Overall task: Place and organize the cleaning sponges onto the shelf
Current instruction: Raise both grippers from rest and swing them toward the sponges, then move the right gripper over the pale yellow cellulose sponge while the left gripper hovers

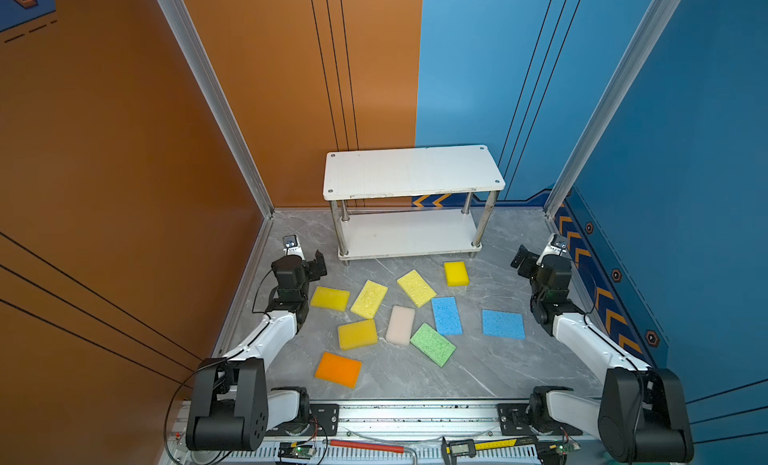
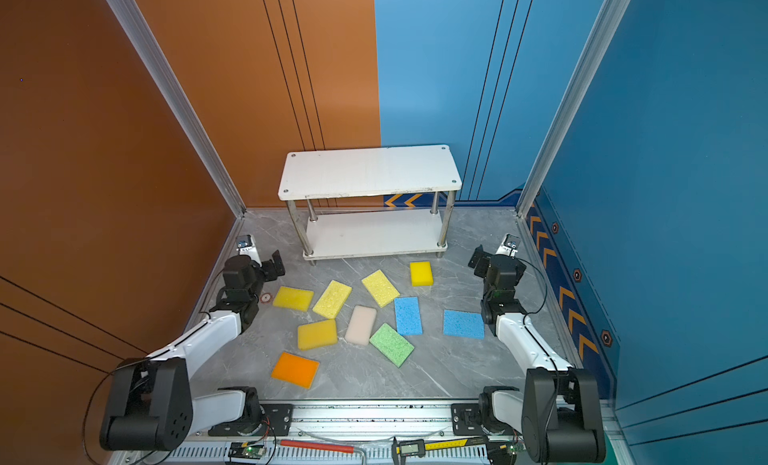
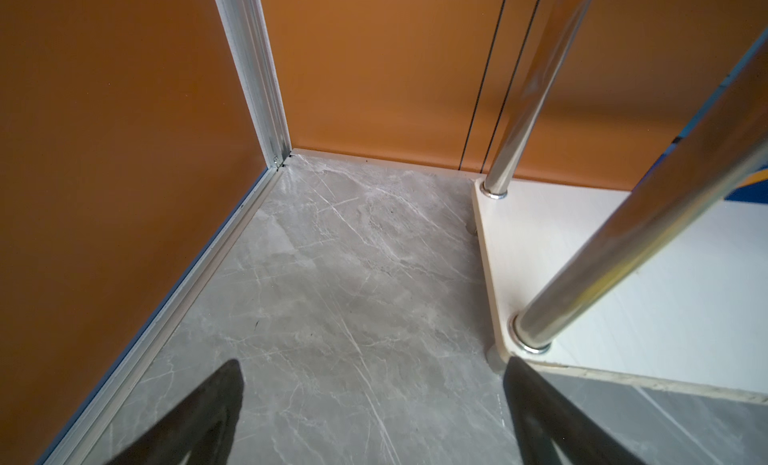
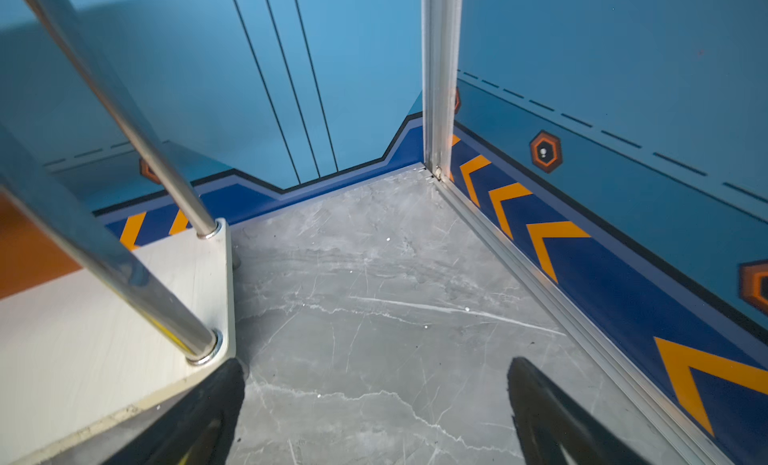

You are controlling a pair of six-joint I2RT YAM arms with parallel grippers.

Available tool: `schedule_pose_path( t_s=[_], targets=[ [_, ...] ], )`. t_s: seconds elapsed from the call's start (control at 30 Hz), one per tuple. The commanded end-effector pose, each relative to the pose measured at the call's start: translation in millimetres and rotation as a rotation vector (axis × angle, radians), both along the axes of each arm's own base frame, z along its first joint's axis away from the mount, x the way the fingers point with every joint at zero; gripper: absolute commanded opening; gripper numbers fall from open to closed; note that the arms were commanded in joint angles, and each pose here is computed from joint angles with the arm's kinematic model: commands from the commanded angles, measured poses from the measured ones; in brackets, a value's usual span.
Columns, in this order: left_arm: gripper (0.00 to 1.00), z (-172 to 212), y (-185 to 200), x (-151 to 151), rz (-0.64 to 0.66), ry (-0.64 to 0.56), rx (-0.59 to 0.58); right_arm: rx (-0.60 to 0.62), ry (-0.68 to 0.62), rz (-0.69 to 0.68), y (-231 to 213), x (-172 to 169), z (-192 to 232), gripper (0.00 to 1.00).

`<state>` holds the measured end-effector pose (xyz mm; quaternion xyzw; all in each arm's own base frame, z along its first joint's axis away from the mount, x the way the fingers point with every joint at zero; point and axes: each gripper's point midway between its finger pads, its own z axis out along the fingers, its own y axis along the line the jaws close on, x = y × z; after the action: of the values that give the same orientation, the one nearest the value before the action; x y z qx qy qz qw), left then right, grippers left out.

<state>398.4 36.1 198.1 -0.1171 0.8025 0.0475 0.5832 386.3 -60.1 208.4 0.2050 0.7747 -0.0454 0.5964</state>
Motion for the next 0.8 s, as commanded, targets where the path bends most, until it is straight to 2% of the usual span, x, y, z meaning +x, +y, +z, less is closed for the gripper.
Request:
schedule_pose_path(
  t_s=[0.0,0.13,0.3,0.47,0.67,0.77],
  targets=[
    [0.98,-10,5,-25,0.105,0.197,-0.124,0.181,0.195,-0.087,-9,-26,-25,1.0],
    [0.98,-12,-12,-51,0.103,0.319,-0.292,0.307,0.292,0.009,14,-33,-16,1.0],
    [0.98,-11,-51,-73,-0.016,0.346,-0.445,0.377,0.401,0.153,49,-48,-7,1.0],
    [0.98,-18,-86,-98,-0.121,0.442,-0.583,0.452,0.471,0.309,87,-70,-3,1.0],
    [0.98,-15,-129,-134,-0.277,0.547,-0.663,0.48,0.596,0.438,130,-99,-9,1.0],
    [0.98,-15,-148,-153,-0.344,0.595,-0.681,0.443,0.658,0.497,153,-116,-13,1.0]
  ],
)
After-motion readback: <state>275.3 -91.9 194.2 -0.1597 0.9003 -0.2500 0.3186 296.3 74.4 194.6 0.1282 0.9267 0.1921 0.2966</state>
